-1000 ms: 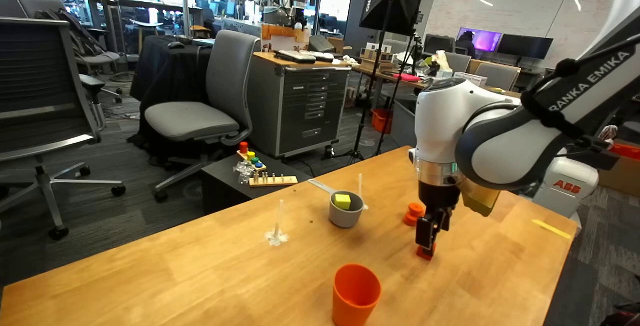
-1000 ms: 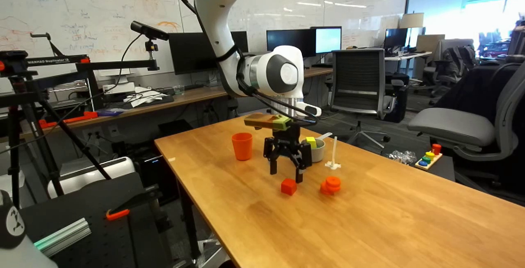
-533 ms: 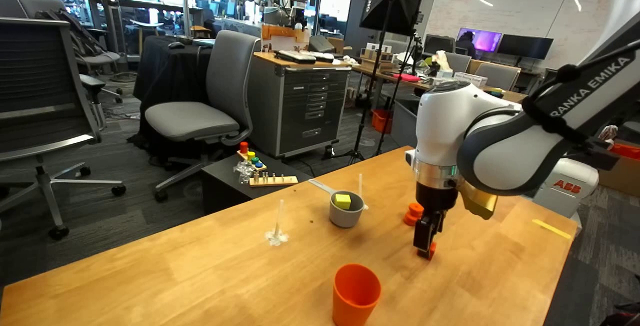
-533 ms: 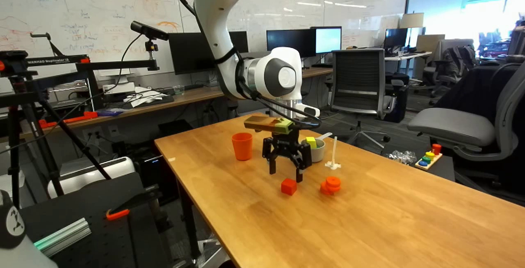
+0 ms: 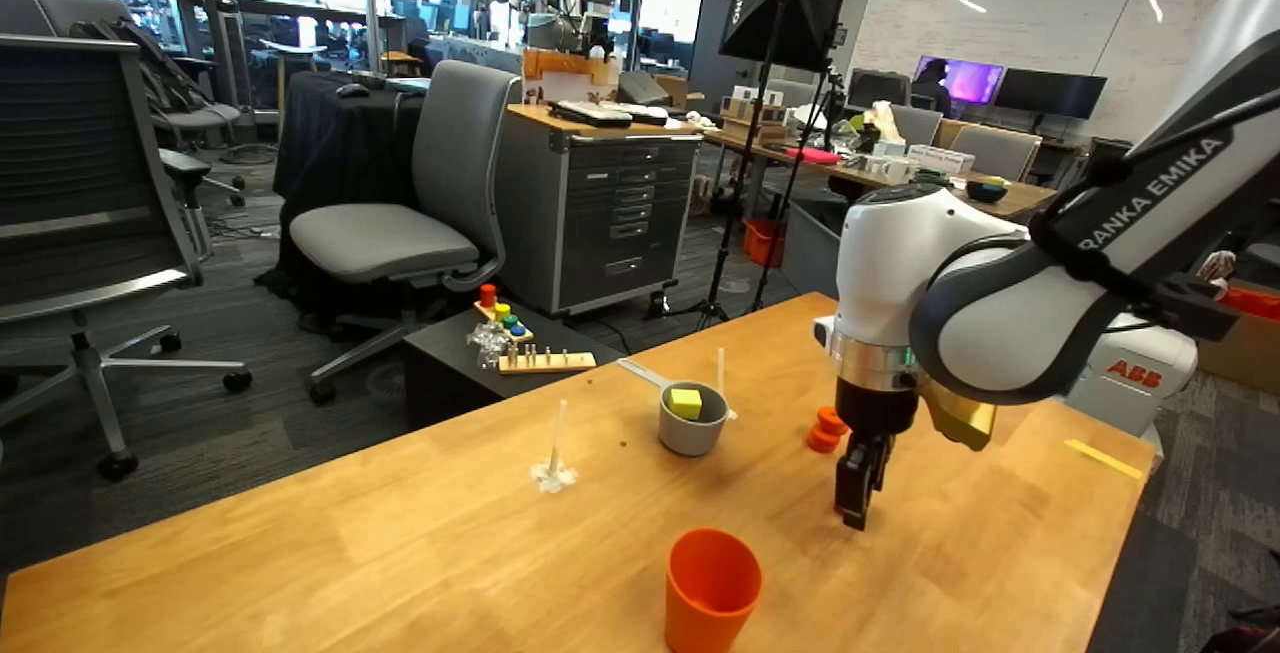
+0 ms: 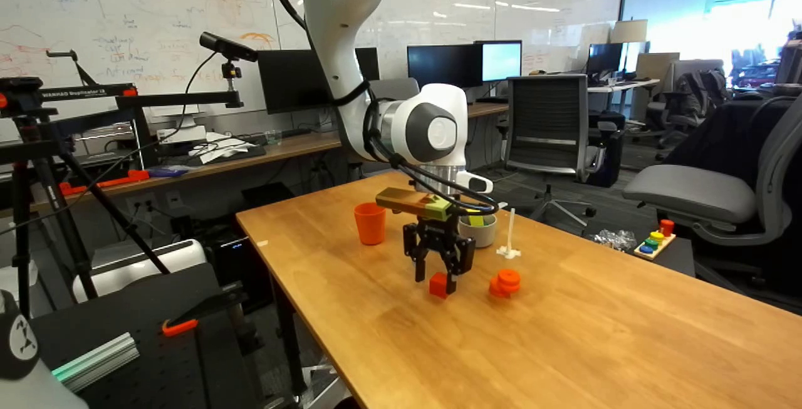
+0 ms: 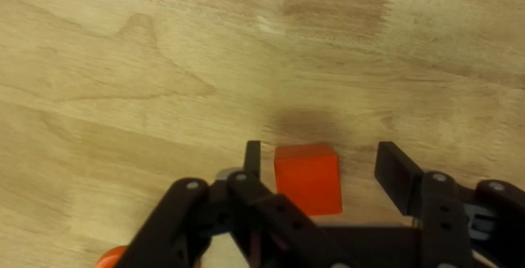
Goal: Put the blocks in the gray cup
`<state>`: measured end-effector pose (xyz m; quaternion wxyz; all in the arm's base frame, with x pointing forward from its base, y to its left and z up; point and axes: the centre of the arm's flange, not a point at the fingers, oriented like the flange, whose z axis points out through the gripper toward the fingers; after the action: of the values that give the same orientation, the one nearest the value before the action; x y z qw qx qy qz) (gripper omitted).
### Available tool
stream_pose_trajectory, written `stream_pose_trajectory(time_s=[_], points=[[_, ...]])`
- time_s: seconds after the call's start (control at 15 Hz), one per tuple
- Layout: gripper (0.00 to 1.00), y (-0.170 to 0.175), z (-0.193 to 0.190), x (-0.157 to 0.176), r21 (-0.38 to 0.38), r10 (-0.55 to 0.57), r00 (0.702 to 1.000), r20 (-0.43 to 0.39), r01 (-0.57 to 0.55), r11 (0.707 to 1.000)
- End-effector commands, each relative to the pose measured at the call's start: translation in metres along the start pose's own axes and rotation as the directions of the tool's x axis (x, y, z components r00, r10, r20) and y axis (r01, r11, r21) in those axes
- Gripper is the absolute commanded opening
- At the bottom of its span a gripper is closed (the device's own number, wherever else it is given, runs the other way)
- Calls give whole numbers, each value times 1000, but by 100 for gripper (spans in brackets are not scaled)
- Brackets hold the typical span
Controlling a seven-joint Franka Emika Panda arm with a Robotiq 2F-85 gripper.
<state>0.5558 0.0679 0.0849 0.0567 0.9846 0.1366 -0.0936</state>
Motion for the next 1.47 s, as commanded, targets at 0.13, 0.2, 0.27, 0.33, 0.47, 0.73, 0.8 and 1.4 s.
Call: stream_pose_trajectory(time_s=[0.13,0.2,0.27,0.33,0.47,0.73,0.8,1.4], points=[[26,7,3,4,45,-12,1000,-18,13,999],[19,7,1,4,46,-14,1000,-18,14,999],[13,7,-2,4,43,-16,1000,-21,17,999],[13,6,-6,6,37,-21,999,-25,22,999],[13,1,-13,9,28,-32,999,-34,33,999],[13,-18,-47,19,9,-61,995,-79,62,998],[13,-24,-59,22,0,-69,993,-94,69,998],[13,-47,-139,67,-71,-78,979,-191,65,995]])
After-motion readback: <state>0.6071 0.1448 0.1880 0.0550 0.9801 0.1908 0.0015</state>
